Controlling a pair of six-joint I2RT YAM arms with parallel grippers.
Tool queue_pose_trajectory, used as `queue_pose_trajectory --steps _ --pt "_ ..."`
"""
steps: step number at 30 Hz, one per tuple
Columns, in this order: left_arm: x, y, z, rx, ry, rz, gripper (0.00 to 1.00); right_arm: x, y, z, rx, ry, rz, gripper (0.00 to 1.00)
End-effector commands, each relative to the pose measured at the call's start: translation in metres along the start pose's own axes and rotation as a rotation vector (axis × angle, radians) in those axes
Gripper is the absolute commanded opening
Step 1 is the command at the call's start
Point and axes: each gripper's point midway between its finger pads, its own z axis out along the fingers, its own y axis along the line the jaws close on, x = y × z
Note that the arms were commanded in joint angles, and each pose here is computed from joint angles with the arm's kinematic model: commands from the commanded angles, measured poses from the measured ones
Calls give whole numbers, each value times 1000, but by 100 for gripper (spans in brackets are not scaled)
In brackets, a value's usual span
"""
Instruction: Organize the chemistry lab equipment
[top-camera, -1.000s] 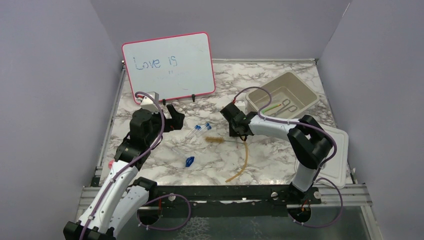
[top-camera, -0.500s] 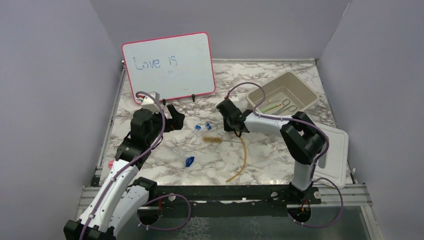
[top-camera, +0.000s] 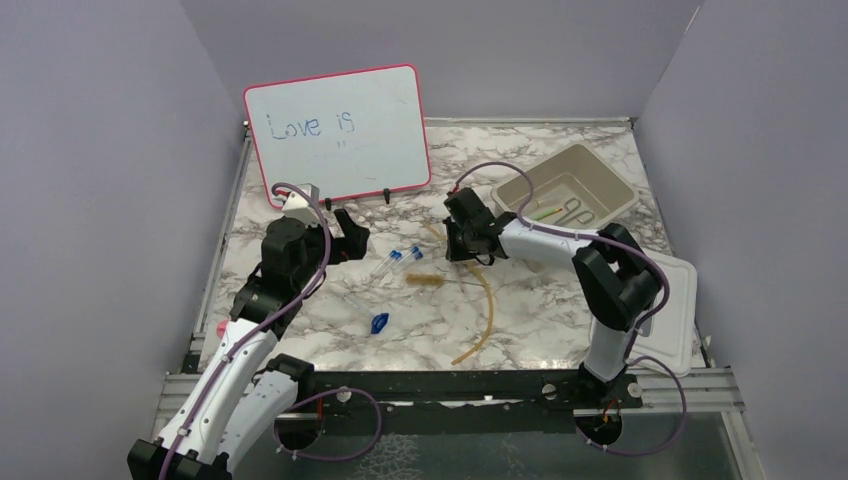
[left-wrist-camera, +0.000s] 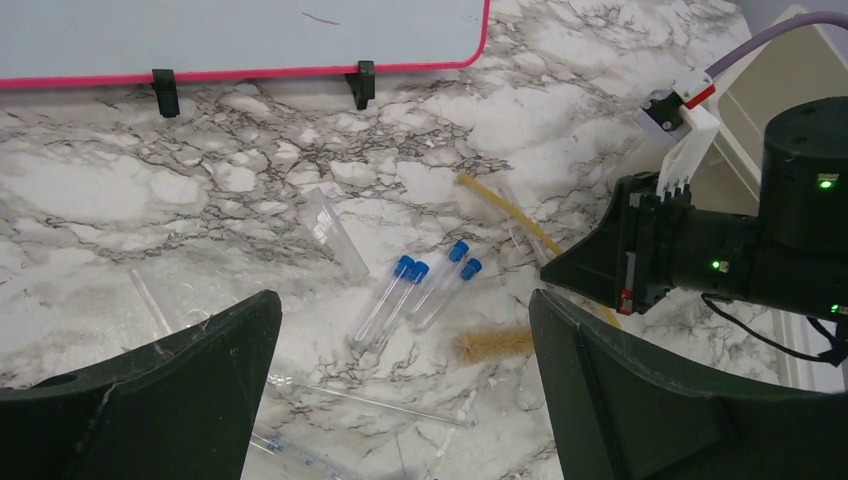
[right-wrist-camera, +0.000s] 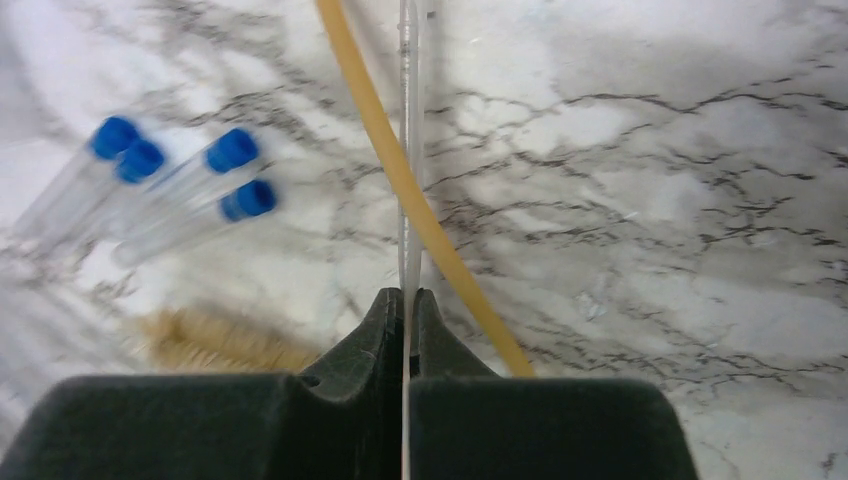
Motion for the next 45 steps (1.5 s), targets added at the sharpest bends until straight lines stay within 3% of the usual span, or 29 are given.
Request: queue_pose_trajectory --steps 1,12,19,26,30,38,45 --pt "-7 0 -1 -3 -35 13 97 -19 48 -41 -274 8 -19 0" --pt "-9 0 -4 -2 -45 13 97 -47 66 -82 -404 -4 60 1" --pt "-11 0 -6 -3 -54 11 97 -84 56 -107 -329 -150 68 1" --pt "-11 0 -7 -2 -56 9 97 -150 -23 -165 -60 -451 194 1" --pt "-13 -1 -8 0 -60 9 97 -169 -90 -190 107 -548 345 1" --pt "-15 0 -10 -3 -73 7 97 -163 -196 -212 399 -657 588 1" --pt "-13 0 -8 -7 -63 6 97 -142 -239 -195 528 -622 716 1"
